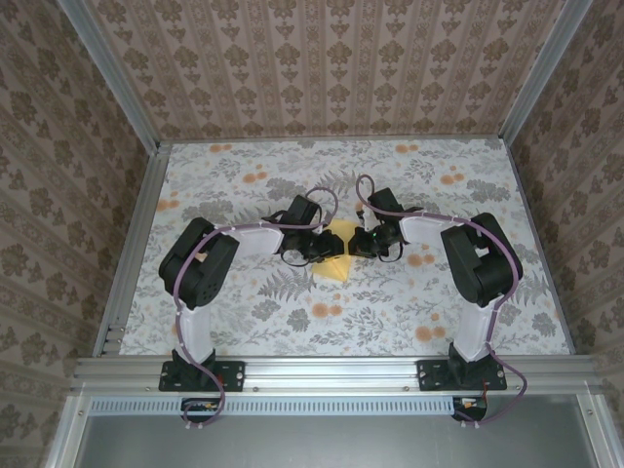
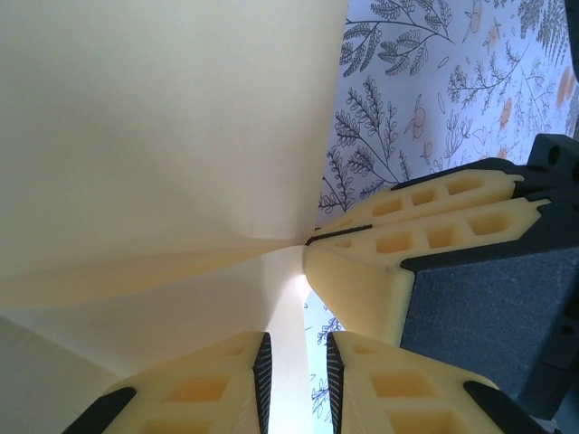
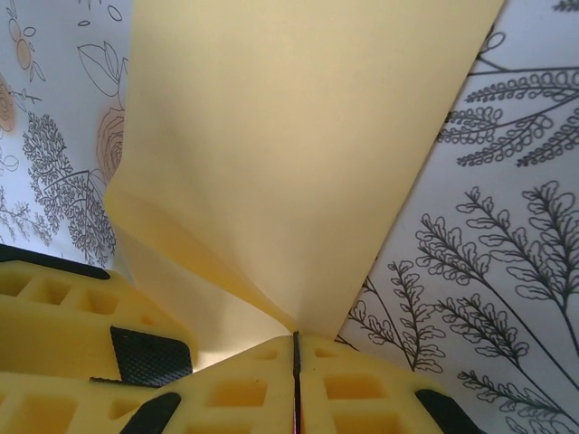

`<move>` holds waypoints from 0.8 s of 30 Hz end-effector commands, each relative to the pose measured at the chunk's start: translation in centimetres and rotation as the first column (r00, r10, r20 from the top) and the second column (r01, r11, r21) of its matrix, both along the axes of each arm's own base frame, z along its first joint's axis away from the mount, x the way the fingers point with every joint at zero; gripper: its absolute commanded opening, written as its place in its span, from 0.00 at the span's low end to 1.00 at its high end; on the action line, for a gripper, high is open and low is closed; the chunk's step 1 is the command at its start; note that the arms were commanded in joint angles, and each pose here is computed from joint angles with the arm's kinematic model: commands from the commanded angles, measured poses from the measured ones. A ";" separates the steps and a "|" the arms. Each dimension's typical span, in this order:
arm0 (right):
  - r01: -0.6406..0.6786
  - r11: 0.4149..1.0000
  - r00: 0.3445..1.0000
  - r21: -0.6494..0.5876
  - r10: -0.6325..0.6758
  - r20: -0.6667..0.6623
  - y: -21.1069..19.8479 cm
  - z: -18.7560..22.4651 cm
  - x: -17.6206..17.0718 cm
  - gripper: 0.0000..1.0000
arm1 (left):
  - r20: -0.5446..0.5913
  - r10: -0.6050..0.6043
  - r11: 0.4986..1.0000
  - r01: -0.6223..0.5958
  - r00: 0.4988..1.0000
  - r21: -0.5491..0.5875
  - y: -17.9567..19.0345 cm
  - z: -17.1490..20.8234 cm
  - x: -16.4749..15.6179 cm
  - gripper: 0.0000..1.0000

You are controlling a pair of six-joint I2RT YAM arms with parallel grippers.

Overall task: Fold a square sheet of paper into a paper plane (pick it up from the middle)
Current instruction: Fold the triangle a second time at the center of the table.

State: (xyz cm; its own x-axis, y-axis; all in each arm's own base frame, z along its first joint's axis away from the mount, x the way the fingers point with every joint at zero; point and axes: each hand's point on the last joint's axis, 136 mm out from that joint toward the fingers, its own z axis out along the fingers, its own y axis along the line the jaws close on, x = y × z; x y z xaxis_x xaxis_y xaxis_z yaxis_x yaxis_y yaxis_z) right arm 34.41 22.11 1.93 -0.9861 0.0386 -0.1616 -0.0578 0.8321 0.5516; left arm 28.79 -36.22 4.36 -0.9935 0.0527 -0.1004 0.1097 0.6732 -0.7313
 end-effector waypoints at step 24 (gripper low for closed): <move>-0.018 0.999 1.000 -0.049 0.017 -0.026 -0.1 -0.9 -0.3 0.09 | -0.031 -0.025 0.999 0.027 0.999 0.046 0.1 -1.2 -0.4 0.24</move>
State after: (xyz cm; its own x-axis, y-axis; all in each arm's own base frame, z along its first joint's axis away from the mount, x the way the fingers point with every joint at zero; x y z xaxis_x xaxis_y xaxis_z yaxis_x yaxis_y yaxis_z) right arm 34.48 22.34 1.56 -0.9875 0.0334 -0.1539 -0.0573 0.8340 0.5488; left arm 28.39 -35.87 3.62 -0.9964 0.0554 -0.0646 0.0849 0.6952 -0.7138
